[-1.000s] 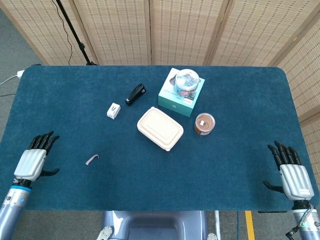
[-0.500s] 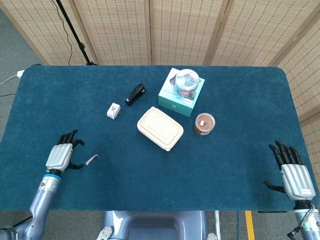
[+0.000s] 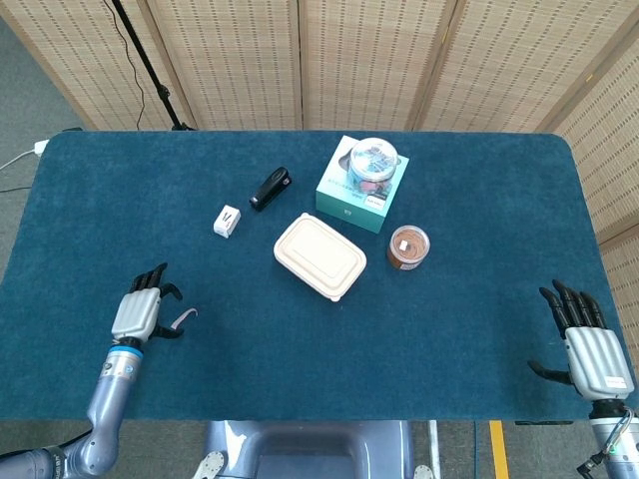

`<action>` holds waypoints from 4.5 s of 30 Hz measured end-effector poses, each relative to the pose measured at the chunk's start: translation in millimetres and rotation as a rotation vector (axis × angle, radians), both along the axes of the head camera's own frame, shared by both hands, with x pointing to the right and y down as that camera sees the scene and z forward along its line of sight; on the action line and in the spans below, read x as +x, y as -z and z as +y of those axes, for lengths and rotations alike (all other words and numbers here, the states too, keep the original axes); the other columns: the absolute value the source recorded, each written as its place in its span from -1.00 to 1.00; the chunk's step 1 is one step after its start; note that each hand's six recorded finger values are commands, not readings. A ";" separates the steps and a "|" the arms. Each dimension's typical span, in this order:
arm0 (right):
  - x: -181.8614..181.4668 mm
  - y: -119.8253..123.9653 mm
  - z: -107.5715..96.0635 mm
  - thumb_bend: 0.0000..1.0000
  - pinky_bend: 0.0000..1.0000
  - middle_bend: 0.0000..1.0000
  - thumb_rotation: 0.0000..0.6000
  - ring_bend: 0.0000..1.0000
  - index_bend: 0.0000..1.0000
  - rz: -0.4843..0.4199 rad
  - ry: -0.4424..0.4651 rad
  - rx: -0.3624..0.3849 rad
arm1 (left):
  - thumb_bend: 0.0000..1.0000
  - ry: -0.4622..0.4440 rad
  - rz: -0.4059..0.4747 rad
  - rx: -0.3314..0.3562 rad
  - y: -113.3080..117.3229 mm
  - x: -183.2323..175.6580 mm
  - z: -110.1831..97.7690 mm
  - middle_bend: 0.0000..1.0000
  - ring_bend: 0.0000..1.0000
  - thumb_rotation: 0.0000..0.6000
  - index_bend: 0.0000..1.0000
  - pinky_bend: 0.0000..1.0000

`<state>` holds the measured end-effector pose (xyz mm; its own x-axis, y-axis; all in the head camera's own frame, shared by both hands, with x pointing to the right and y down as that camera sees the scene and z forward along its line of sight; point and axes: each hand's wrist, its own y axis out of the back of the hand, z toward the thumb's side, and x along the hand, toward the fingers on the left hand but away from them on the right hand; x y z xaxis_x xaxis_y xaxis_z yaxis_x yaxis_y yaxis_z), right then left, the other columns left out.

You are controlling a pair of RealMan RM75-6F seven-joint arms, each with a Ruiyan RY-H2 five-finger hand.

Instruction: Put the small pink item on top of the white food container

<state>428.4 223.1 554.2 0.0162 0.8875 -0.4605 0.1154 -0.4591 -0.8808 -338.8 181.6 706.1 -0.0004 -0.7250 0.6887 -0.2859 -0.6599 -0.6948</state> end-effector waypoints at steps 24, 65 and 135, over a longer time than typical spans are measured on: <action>0.9 2.0 -0.6 -1.00 -1.00 -1.00 1.00 -1.00 -1.00 -0.011 -0.008 -0.001 | -0.59 0.023 -0.009 -0.014 -10.7 -1.4 -6.4 -1.00 -1.00 1.00 0.02 -1.00; 1.4 2.3 -1.1 -1.00 -1.00 -1.00 1.00 -1.00 -1.00 -0.025 -0.012 -0.010 | -0.25 -0.005 -0.006 -0.045 -19.0 10.7 -1.3 -1.00 -1.00 1.00 0.19 -1.00; 28.4 -21.5 -17.6 -1.00 -1.00 -1.00 1.00 -1.00 -1.00 0.049 -0.116 -0.052 | -0.07 -0.763 -0.328 0.281 32.3 255.2 -140.2 -1.00 -1.00 1.00 0.28 -1.00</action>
